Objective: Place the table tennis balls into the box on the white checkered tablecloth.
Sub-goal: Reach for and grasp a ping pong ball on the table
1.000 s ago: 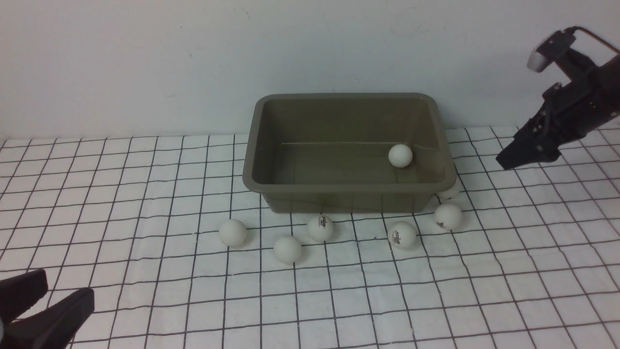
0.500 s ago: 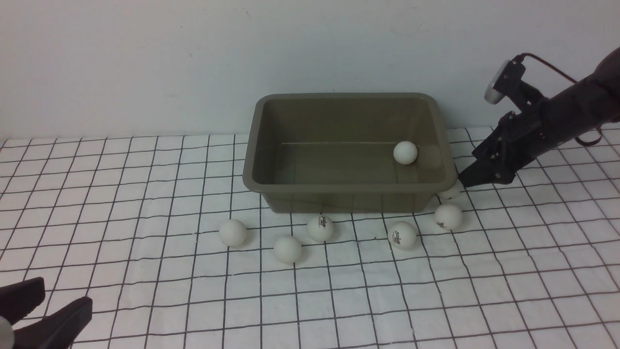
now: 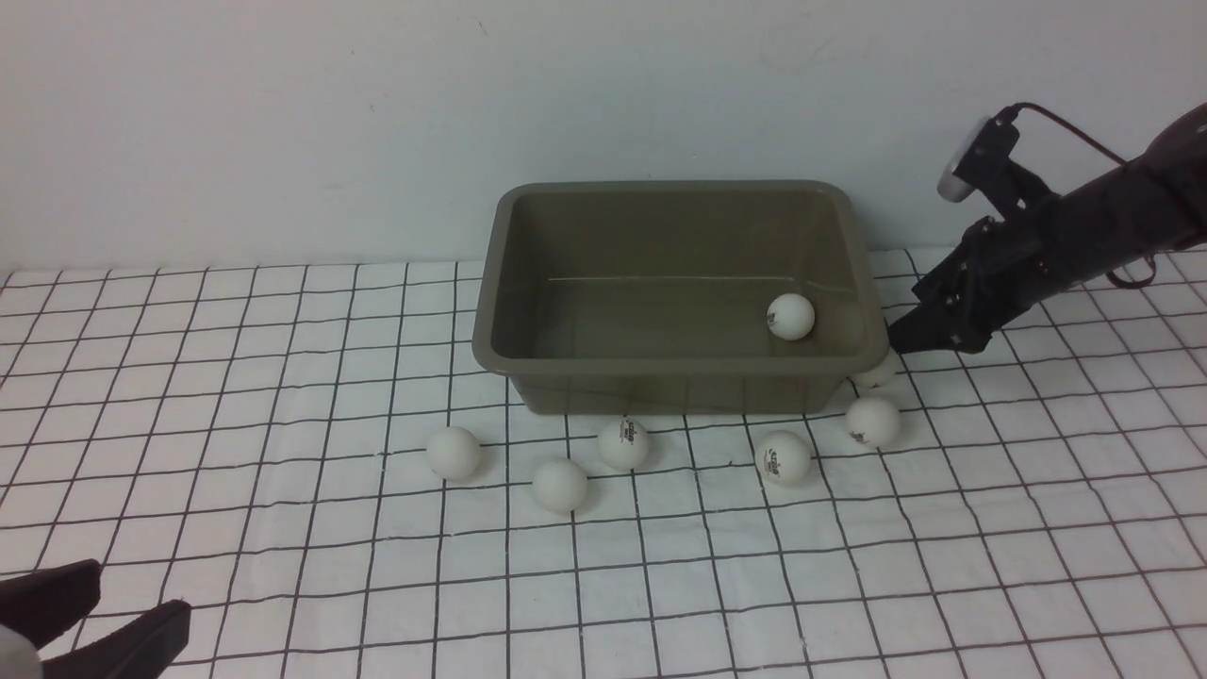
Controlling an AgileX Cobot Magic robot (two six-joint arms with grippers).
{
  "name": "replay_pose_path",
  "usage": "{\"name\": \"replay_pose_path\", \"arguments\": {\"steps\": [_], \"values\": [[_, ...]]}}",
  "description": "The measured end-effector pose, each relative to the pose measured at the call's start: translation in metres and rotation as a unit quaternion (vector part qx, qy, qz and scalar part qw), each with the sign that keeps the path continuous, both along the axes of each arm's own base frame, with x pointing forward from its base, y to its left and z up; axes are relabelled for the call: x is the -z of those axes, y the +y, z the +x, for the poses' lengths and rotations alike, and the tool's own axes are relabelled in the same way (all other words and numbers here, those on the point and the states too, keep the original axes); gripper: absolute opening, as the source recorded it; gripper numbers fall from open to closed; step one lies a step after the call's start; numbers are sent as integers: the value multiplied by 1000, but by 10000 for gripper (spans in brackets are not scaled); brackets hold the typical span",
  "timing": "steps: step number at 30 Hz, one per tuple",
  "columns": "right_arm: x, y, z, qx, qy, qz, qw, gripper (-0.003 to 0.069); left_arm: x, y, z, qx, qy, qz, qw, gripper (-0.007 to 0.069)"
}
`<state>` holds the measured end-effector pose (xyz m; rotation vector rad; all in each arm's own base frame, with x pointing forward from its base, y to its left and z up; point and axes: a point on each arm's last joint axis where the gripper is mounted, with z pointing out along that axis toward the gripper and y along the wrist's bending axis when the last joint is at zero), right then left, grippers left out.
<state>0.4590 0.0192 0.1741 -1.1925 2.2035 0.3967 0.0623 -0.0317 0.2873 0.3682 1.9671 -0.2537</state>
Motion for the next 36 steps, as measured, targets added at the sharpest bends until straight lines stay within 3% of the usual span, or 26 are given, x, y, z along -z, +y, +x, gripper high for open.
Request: {"name": "replay_pose_path", "arguments": {"steps": [16,36], "values": [[0,12,1,-9,-9,-4,1000,514,1,-1,-1,5,7,1,1000,356],[36,15,5,2,35,23,999,514,1,-1,-1,6,9,0,1000,356]]}}
